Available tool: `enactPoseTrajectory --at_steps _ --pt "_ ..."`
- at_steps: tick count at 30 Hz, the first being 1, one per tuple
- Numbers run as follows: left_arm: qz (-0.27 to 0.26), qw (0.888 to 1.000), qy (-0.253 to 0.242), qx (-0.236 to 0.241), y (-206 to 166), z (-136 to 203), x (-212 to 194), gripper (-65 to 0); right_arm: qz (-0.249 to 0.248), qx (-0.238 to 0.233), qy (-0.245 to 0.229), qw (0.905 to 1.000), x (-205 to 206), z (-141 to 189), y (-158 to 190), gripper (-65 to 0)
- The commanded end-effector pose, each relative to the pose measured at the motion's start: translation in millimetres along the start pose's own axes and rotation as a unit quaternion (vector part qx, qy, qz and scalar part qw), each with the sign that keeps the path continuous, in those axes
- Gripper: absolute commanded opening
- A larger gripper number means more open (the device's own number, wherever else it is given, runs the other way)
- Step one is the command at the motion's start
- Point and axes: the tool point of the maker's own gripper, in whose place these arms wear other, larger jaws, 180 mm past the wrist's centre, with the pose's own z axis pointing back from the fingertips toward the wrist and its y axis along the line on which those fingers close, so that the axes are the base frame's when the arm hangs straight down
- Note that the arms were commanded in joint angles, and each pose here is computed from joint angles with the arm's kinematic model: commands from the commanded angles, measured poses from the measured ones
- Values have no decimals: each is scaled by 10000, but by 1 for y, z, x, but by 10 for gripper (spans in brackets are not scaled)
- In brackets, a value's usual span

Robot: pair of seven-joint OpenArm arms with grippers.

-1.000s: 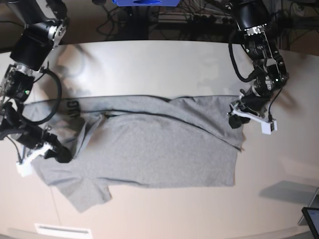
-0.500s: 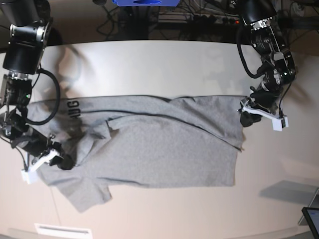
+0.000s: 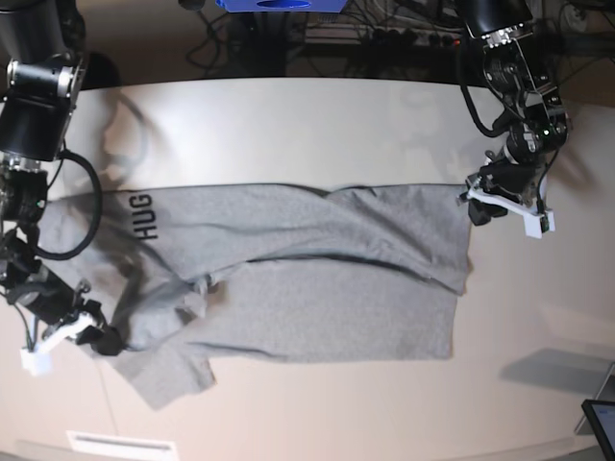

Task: Fold the T-shirt properly
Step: 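Bring both grippers back to the shirt's collar edge and lower them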

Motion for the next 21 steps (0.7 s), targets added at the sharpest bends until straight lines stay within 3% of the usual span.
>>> enactPoseTrajectory --at_steps 1,21 --pt "-93 9997 -245 -21 0 3 17 -435 133 54 -351 9993 29 6 3 -649" --pt "-82 9997 -243 -15 0 3 17 -435 241 92 -664 9975 36 0 8 -649"
